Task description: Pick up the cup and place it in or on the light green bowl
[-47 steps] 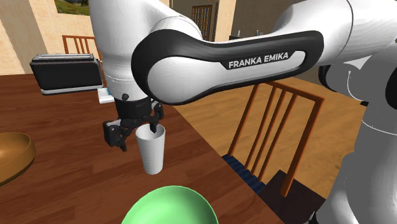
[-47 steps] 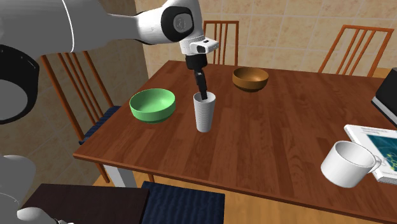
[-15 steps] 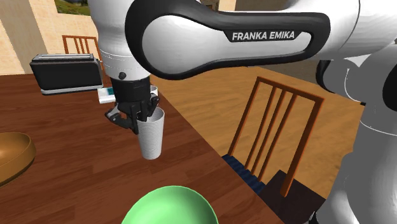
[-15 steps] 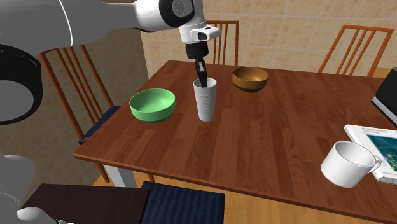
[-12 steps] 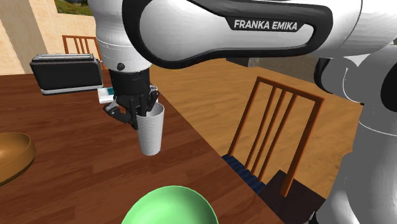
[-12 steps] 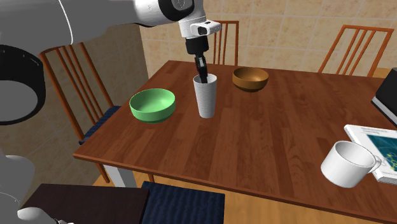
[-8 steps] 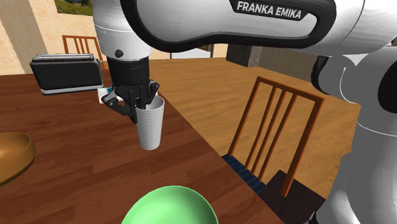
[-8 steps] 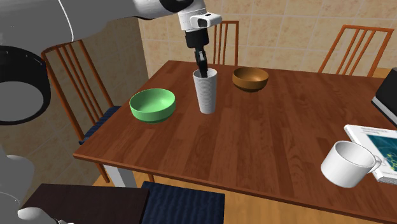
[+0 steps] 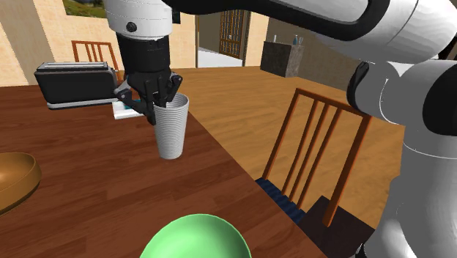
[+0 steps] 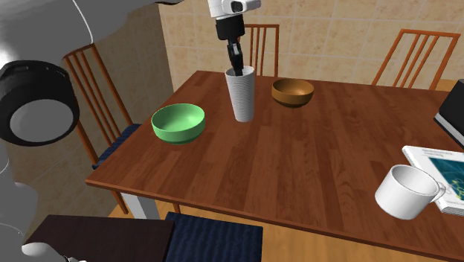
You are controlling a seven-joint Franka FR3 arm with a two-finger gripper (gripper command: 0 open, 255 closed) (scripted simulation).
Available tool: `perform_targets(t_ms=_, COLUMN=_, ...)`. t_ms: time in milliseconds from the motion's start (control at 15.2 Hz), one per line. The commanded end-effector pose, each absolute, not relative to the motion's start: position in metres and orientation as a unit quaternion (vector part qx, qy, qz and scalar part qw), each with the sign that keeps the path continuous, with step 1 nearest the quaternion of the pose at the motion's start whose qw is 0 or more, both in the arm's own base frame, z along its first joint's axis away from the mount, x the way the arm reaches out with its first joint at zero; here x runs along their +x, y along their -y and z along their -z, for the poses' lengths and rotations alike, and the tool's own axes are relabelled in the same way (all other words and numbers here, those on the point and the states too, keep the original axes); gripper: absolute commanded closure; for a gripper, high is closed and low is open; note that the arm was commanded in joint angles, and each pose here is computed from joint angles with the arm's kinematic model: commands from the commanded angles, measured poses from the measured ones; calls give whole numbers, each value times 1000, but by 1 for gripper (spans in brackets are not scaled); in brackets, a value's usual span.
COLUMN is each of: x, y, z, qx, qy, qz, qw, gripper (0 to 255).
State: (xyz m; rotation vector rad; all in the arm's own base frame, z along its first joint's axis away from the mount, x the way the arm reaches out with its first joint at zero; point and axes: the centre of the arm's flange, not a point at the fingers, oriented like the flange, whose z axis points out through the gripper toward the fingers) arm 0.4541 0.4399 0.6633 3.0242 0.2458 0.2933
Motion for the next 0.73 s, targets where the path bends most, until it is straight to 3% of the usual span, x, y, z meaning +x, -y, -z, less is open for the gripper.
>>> perform_targets(t_ms=0, x=454, y=-440, z=-673, qx=991, qy=-80, qz=-96, qw=47, gripper=255)
perform_targets(t_ms=660, x=356, y=-474, z=-703, qx=991, qy=-80, qz=-96, qw=47, gripper=255)
